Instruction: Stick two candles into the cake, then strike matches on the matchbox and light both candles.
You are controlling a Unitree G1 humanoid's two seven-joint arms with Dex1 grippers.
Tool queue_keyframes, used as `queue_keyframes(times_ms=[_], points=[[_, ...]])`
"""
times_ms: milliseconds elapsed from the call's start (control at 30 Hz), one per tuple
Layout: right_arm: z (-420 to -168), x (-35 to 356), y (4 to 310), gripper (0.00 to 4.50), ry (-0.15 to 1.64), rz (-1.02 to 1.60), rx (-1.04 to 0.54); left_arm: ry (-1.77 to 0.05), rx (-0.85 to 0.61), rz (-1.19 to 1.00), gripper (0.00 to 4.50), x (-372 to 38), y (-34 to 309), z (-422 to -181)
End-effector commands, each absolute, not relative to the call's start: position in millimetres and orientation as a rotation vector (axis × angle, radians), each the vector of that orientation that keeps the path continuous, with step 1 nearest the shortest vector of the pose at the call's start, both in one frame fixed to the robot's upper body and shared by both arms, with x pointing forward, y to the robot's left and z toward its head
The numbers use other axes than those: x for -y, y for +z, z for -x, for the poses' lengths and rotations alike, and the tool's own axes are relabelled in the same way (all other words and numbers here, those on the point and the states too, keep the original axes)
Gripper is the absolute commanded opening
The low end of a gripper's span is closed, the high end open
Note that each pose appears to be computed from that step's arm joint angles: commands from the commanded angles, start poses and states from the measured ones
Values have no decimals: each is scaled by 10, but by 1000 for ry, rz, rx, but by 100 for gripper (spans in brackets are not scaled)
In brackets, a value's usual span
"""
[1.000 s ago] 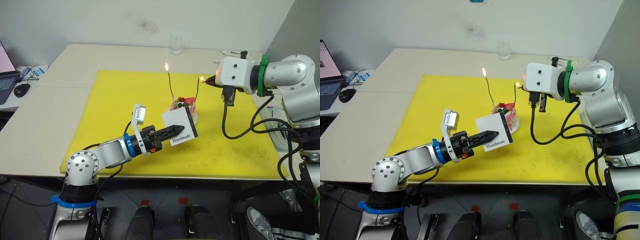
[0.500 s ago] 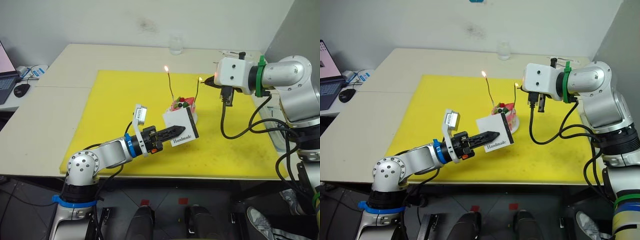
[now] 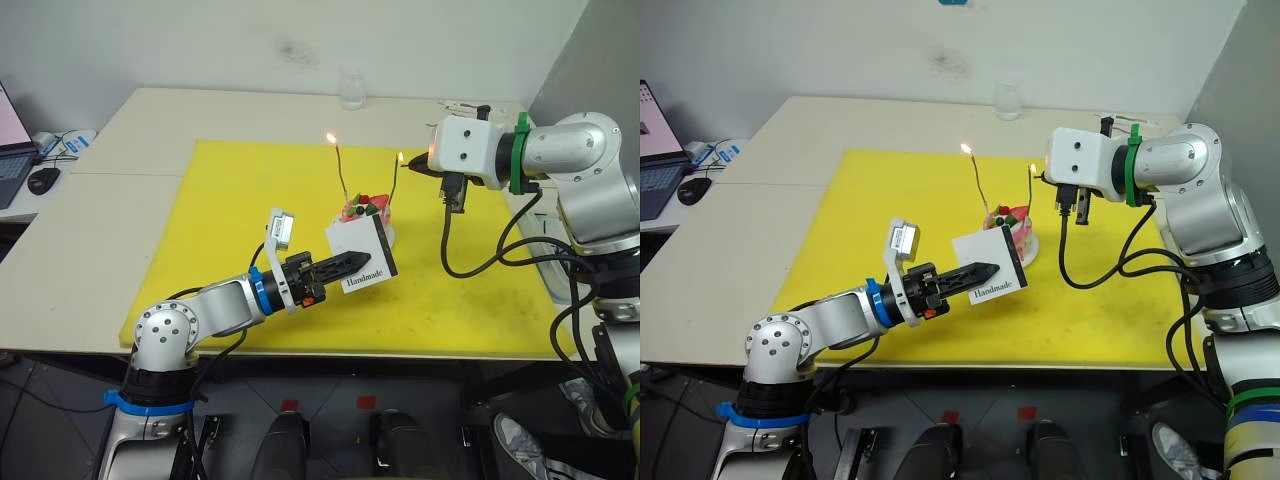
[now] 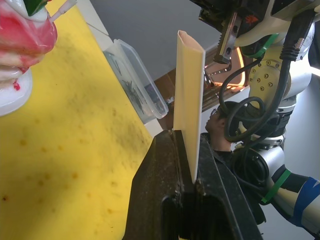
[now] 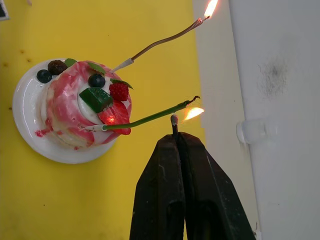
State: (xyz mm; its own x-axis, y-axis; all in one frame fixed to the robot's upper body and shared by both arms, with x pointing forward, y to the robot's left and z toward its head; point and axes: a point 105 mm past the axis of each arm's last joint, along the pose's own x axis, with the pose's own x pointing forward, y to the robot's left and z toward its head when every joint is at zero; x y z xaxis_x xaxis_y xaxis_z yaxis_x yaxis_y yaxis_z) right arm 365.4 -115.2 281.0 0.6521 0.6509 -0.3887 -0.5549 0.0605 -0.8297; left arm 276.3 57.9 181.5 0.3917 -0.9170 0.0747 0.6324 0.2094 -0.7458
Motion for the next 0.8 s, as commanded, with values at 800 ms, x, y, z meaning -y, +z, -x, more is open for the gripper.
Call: queue_keyframes(times_ms=[800], points=[[-3610, 1092, 3052, 4, 886, 1230, 178, -1154, -399, 779, 0, -557, 1894, -2728]])
